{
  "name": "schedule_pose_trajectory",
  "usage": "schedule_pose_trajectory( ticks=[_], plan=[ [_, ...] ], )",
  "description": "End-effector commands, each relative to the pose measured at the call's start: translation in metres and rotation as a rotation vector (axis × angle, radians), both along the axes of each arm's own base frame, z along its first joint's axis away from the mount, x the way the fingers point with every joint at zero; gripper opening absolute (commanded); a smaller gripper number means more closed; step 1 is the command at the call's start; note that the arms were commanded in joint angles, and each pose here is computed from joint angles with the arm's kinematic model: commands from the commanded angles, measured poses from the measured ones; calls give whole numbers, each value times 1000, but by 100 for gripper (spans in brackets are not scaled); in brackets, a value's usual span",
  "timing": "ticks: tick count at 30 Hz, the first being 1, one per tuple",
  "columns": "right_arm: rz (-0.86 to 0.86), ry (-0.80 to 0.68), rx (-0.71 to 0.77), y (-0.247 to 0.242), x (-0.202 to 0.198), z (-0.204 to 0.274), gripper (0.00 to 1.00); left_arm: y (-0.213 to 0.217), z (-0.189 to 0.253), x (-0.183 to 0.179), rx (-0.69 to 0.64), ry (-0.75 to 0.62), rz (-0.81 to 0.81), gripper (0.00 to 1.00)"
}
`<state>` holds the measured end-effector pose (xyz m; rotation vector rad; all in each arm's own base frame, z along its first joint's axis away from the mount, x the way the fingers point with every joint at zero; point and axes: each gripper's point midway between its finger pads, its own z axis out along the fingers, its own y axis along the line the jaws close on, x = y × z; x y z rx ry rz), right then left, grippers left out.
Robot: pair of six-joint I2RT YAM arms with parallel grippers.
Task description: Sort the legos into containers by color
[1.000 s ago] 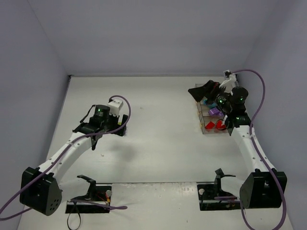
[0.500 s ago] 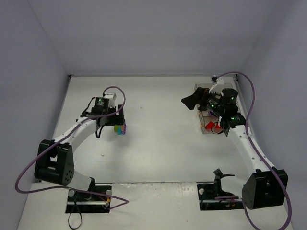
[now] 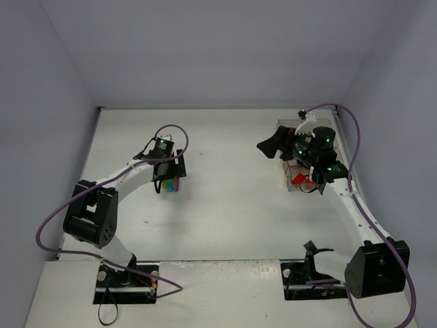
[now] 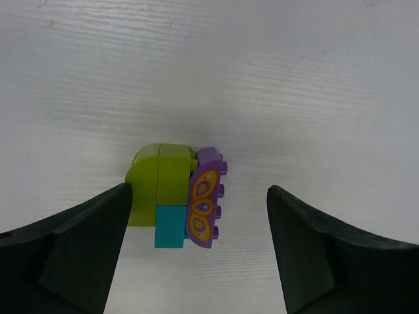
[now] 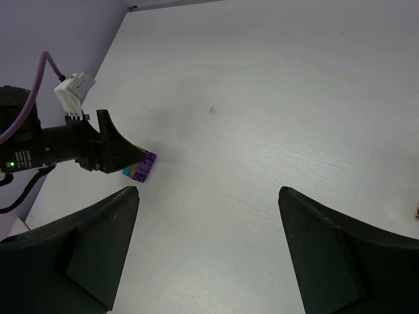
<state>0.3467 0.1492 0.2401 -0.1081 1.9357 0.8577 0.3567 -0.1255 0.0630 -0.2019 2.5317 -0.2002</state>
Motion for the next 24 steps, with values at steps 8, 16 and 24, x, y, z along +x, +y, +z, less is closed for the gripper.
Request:
schedule_pose_trajectory(
  ticks=[8,16,24],
  plan=[
    [5,-53,-9,3,4,11,84,4,5,7,58,-6,68,72],
    [15,-42,-11,5,1,6,84,15,4,4,111,-1,90,72],
    [23,-25,-16,8,0,-1,84,13,-3,2,115,22,67,70]
  ],
)
